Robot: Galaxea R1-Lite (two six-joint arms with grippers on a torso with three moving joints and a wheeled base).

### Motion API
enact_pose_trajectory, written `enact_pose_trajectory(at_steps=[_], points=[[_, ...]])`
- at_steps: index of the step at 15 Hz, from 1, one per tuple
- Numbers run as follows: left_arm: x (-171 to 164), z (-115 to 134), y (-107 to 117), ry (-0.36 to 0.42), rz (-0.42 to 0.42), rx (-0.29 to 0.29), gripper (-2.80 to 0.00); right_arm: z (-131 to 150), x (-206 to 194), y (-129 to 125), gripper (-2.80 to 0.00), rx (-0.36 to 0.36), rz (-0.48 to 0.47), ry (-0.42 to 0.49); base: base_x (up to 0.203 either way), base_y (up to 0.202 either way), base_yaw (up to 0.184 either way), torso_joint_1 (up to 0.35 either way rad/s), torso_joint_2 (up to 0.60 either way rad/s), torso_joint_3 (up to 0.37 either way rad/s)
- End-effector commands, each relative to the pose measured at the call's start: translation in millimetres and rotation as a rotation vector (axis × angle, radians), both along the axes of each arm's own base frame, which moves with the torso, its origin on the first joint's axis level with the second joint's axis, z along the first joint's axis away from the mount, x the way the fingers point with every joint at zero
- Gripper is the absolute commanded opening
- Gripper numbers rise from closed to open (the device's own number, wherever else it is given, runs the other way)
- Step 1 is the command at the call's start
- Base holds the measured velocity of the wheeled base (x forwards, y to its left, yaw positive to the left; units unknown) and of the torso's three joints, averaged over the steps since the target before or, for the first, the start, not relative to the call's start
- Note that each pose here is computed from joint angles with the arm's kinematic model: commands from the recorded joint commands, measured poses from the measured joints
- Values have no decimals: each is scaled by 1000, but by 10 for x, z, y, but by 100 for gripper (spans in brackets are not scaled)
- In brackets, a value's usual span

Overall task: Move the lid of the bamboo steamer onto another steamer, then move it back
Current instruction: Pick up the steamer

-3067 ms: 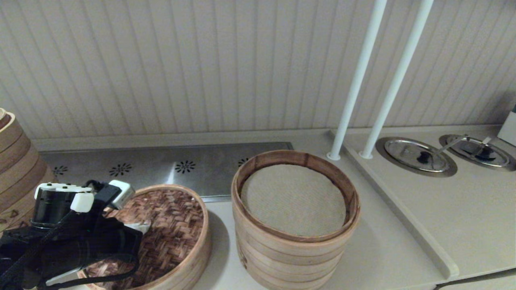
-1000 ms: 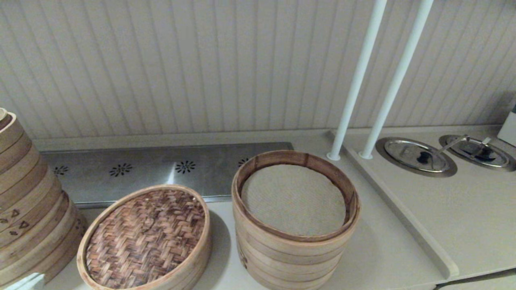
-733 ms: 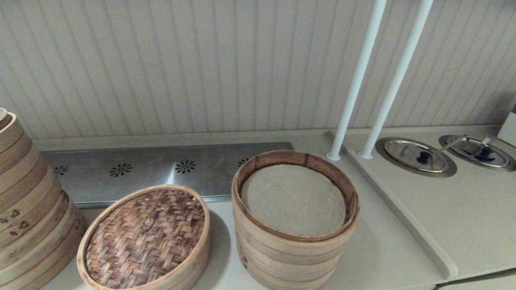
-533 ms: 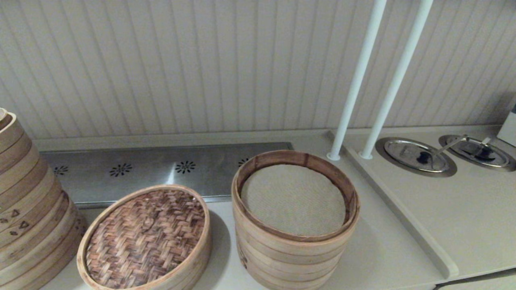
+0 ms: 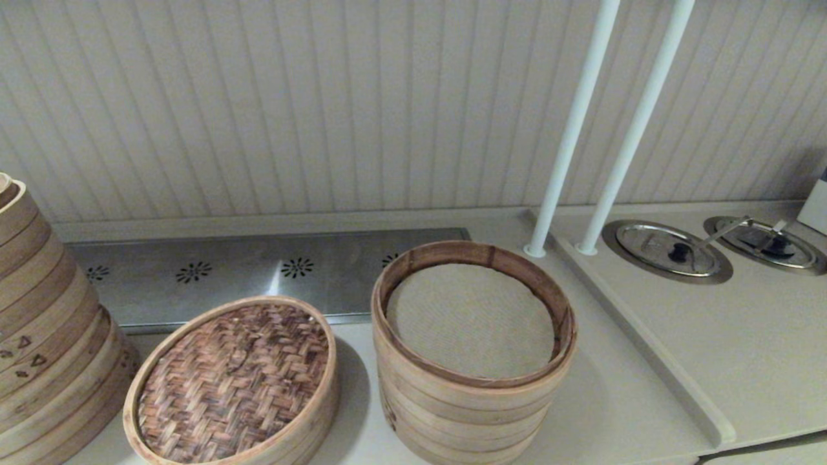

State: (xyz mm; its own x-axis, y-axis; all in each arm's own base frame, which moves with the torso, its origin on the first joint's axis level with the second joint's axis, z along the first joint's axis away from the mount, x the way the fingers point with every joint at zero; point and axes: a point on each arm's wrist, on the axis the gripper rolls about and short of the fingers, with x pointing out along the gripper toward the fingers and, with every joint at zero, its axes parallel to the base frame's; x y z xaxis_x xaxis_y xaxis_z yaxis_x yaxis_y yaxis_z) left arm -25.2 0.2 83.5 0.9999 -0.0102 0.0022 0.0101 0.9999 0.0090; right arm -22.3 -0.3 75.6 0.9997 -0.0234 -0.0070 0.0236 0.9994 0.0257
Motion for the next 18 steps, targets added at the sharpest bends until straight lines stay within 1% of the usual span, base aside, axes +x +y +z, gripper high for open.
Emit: enact_pose_trajectory(at_steps=[1, 4, 10, 18], points=[[26, -81, 2, -7, 7, 15, -280, -12, 4, 0, -280, 0, 0, 5, 0, 0, 0, 0, 0, 0], [23, -68, 1, -12, 7, 22, -280, -8, 3, 0, -280, 0, 0, 4, 0, 0, 0, 0, 0, 0], [23, -67, 2, -13, 5, -17, -280, -8, 3, 0, -280, 0, 0, 4, 0, 0, 0, 0, 0, 0], [23, -67, 2, -13, 8, -20, -280, -8, 3, 0, -280, 0, -1, 4, 0, 0, 0, 0, 0, 0]])
